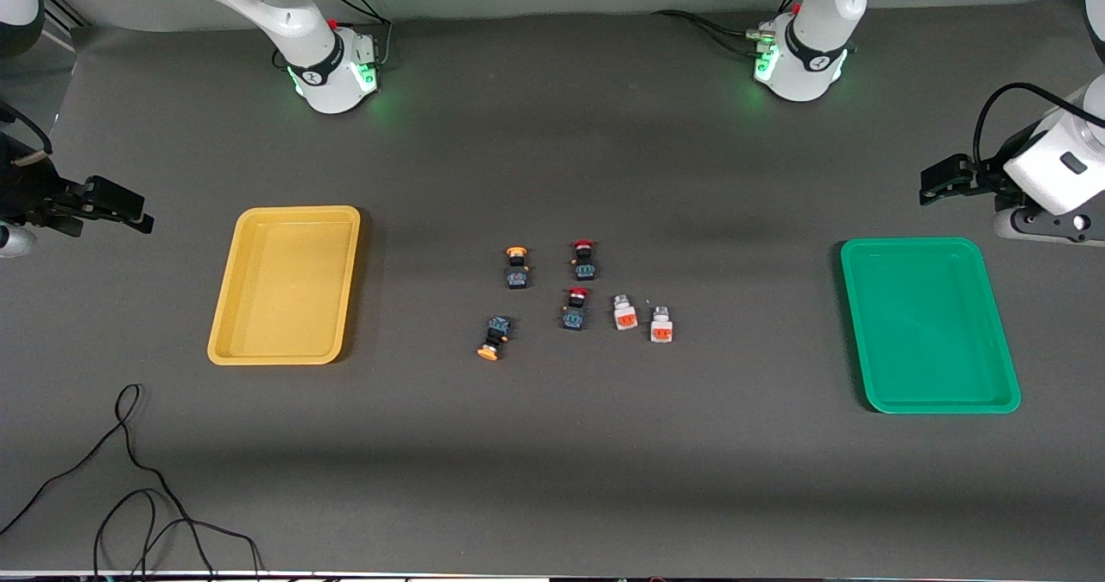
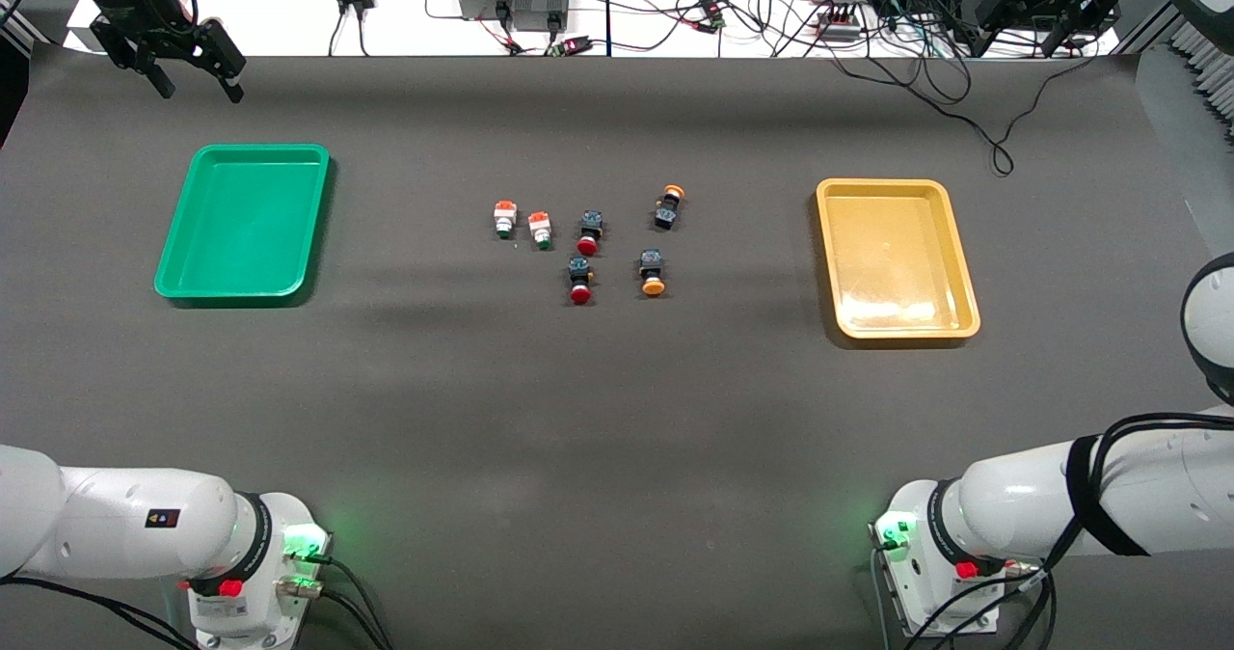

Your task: Place green and yellow buttons in trays

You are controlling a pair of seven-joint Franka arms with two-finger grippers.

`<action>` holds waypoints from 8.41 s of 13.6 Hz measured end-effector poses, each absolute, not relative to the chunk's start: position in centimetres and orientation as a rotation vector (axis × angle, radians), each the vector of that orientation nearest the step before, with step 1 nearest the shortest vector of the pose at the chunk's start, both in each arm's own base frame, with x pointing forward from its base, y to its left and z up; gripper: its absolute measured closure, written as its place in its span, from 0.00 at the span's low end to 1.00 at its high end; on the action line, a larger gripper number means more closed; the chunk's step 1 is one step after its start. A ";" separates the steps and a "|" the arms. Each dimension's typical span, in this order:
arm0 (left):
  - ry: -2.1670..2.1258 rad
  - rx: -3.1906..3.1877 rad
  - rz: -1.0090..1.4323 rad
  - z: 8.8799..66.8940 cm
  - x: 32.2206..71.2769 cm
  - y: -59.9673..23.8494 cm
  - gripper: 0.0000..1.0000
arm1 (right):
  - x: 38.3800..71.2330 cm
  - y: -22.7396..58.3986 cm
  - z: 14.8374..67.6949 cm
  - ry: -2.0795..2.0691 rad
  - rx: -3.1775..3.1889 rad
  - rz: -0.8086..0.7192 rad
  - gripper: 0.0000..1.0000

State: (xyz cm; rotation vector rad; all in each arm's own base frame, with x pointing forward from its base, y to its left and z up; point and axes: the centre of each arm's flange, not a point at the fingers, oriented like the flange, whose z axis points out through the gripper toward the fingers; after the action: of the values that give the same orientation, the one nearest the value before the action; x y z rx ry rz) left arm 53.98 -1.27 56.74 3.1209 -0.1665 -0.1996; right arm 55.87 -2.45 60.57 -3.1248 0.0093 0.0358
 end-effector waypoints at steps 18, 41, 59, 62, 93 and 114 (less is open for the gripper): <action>-0.163 3.119 -0.220 56.6 53.8 -1.1 0.01 | 56.5 7.3 55.0 -0.113 -3.111 0.078 0.00; -0.088 3.037 -0.236 35.6 61.0 -23.5 0.11 | 48.0 41.6 21.5 0.089 -3.127 -0.070 0.00; 0.107 3.026 -0.211 18.1 59.7 -31.3 0.12 | 50.4 39.4 29.4 0.042 -3.183 -0.085 0.59; 0.093 3.038 -0.184 17.5 59.8 -31.3 0.34 | 51.9 34.1 37.6 -0.042 -3.218 -0.057 0.59; -0.181 3.196 -0.235 34.7 61.8 17.2 0.58 | 52.4 -10.1 23.2 -0.416 -3.134 -0.092 0.02; -0.236 3.183 -0.035 20.9 58.6 21.1 0.00 | 61.3 30.7 39.0 0.190 -3.058 0.033 0.00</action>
State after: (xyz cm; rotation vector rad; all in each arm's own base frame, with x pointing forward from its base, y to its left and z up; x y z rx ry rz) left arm 58.56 21.11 20.90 3.1833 -0.2363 -0.0351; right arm 61.29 30.70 39.03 -3.0577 0.1905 0.0332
